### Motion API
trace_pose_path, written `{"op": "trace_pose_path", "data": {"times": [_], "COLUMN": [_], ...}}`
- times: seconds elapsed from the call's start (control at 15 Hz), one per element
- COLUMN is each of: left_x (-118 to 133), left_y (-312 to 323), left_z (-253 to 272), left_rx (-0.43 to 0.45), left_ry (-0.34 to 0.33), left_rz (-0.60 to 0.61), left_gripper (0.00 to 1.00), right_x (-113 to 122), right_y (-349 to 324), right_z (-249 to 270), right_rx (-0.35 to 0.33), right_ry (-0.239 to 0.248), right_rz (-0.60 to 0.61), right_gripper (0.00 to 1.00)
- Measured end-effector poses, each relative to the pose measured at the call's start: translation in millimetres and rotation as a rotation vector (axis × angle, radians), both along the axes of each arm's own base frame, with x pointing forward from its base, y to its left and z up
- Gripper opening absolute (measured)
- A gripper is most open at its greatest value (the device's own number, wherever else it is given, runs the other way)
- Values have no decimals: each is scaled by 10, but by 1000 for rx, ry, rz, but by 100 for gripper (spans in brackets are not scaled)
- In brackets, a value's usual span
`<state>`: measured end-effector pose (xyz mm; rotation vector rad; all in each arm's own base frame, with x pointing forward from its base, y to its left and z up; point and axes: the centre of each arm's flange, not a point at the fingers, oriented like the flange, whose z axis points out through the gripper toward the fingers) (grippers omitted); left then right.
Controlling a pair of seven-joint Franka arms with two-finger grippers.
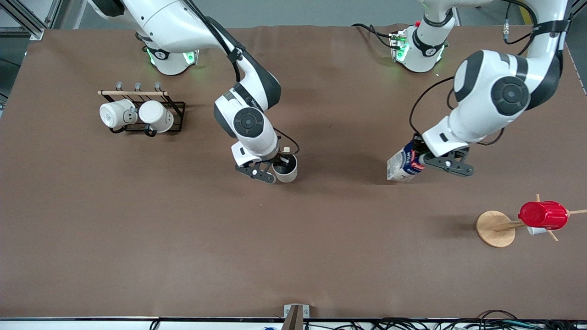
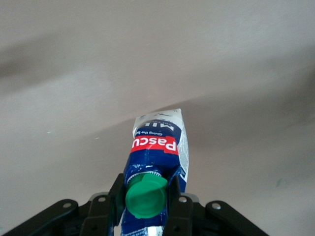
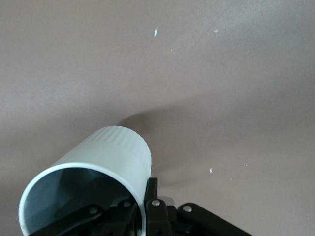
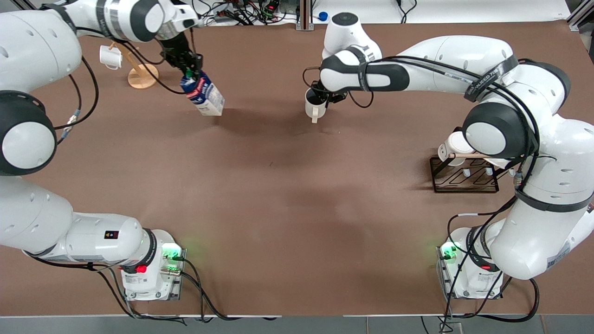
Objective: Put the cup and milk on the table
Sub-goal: 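Carry the mug and carton toward the table middle with both grippers, then set the mug down with the right gripper while the left gripper carries the carton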
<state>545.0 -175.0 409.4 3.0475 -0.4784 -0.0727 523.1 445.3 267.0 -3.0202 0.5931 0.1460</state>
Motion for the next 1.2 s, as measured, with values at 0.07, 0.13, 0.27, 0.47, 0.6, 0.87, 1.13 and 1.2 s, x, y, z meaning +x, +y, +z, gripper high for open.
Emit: {"op": "trace_pose_path", "data": {"times": [0.07, 0.13, 0.27, 0.47, 0.6, 0.87, 1.13, 1.2], "left_x": [-11, -28, -71, -110, -162, -303, -381, -414], "left_y": [-144, -288, -604, -1126, -1449, -1911, -2235, -2312], "left_z": [11, 11, -6, -49, -128, -293, -470, -527], "left_rx": [-4, -8, -20, -48, -38, -44, -18, -9], "left_ry": [-1, 0, 8, 26, 31, 63, 60, 59], "left_rz": [7, 14, 22, 55, 53, 59, 53, 45], "left_gripper": [38, 38, 38, 38, 38, 38, 38, 38], "right_x": [-50, -96, -166, -190, -156, 23, 397, 501], "right_y": [19, 39, 79, 92, 60, -154, -1043, -1412], "right_z": [-47, -89, -159, -256, -245, 214, 1359, 1662], "right_rx": [-5, -8, -6, -4, -5, -23, -57, -60], "right_ry": [1, 4, 0, -3, -4, -4, -38, -52], "right_rz": [3, 6, 13, 10, 2, -26, -17, 0], "right_gripper": [7, 7, 11, 35, 51, 92, 100, 100]}}
